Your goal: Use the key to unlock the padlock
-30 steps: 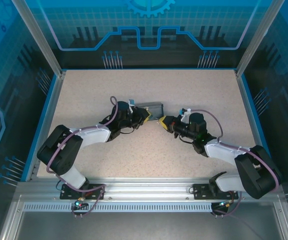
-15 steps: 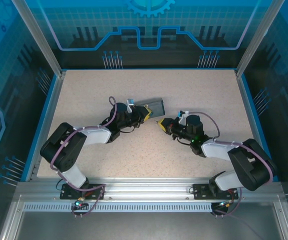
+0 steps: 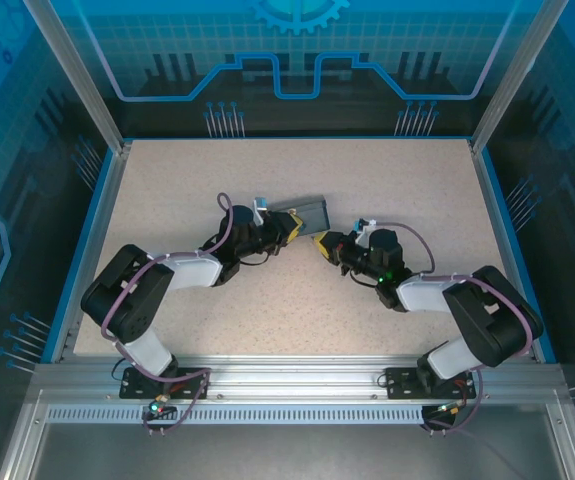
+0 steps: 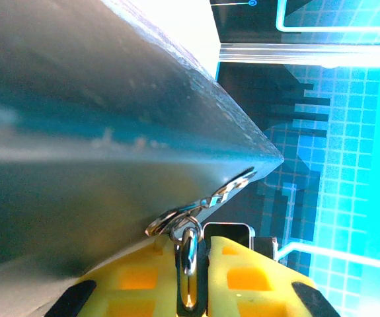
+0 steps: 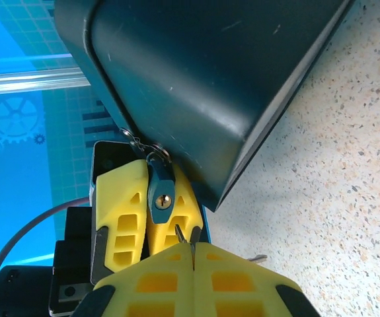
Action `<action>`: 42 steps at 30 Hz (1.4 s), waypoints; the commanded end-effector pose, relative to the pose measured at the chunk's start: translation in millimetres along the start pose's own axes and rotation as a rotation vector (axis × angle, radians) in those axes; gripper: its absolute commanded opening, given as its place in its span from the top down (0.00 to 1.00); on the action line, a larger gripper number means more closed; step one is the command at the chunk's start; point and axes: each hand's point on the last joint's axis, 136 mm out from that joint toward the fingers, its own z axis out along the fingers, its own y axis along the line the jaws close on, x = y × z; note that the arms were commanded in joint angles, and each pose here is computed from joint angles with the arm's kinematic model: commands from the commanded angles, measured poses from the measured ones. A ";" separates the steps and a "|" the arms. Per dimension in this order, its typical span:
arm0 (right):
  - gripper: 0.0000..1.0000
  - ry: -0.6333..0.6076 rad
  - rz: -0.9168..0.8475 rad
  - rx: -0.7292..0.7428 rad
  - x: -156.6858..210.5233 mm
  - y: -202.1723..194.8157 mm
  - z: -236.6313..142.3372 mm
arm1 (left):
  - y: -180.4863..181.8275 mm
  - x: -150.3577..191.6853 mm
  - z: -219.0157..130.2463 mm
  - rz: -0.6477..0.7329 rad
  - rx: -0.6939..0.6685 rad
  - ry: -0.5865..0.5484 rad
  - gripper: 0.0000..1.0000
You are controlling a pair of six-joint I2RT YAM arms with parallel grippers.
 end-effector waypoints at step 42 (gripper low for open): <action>1.00 -0.119 0.023 -0.064 -4.0 9.3 2.5 | 2.5 0.9 1.5 -0.032 0.011 0.024 1.00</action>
